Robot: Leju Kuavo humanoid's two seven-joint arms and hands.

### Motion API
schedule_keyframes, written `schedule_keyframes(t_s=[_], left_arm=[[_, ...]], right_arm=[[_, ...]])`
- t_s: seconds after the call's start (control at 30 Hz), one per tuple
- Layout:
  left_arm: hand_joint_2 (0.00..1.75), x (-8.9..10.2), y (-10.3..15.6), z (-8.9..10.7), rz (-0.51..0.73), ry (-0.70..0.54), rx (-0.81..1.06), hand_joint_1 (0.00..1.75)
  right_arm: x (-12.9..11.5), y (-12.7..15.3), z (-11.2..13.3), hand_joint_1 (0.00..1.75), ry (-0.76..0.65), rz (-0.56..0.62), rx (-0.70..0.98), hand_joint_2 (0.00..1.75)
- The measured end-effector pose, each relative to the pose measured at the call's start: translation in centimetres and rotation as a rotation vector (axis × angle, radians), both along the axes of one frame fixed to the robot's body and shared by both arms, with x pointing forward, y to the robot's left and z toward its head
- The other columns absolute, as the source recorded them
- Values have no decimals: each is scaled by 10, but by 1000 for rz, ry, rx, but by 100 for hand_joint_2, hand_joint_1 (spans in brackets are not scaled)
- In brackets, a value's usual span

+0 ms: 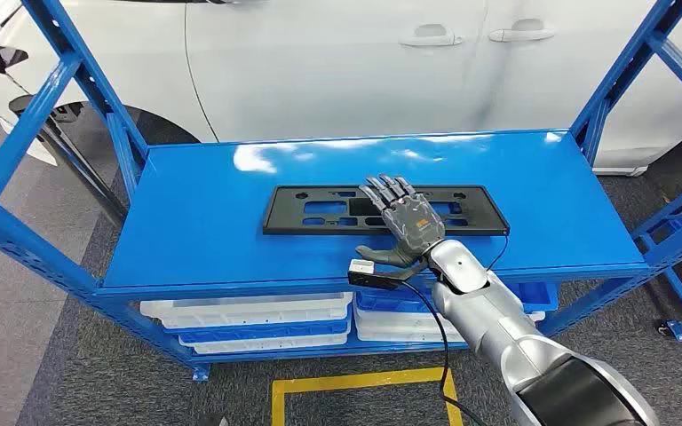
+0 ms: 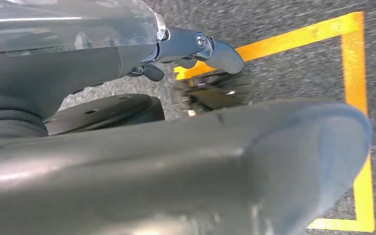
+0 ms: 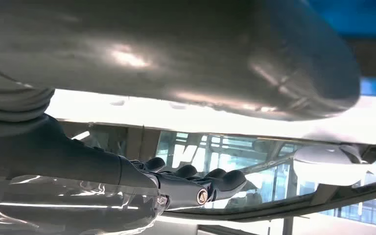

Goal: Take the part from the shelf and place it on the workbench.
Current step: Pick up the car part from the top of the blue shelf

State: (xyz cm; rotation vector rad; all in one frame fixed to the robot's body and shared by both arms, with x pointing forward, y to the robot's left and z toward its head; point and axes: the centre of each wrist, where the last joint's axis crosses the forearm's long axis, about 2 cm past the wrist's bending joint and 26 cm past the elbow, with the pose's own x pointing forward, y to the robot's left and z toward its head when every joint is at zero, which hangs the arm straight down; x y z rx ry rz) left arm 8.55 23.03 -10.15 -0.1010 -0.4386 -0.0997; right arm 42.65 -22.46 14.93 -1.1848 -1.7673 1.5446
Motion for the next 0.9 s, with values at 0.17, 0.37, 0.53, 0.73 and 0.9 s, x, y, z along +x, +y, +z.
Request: schedule_keyframes(t_s=[0.17, 0.37, 0.53, 0.73, 0.9], left_arm=[[0, 0, 1, 0, 1, 4, 4, 0], [0, 2, 1, 0, 2, -2, 5, 0], [0, 1, 1, 0, 0, 0, 6, 0], [0, 2, 1, 0, -3, -2, 6, 0], [0, 1, 1, 0, -6, -1, 6, 0]], right_arm=[[-1, 1, -2, 0, 21, -1, -2, 175], [0, 1, -1, 0, 23, 2, -1, 175], [-4, -1, -9, 0, 53, 5, -7, 175], [-4, -3, -9, 0, 58, 6, -5, 175], [-4, -3, -9, 0, 51, 11, -16, 175]])
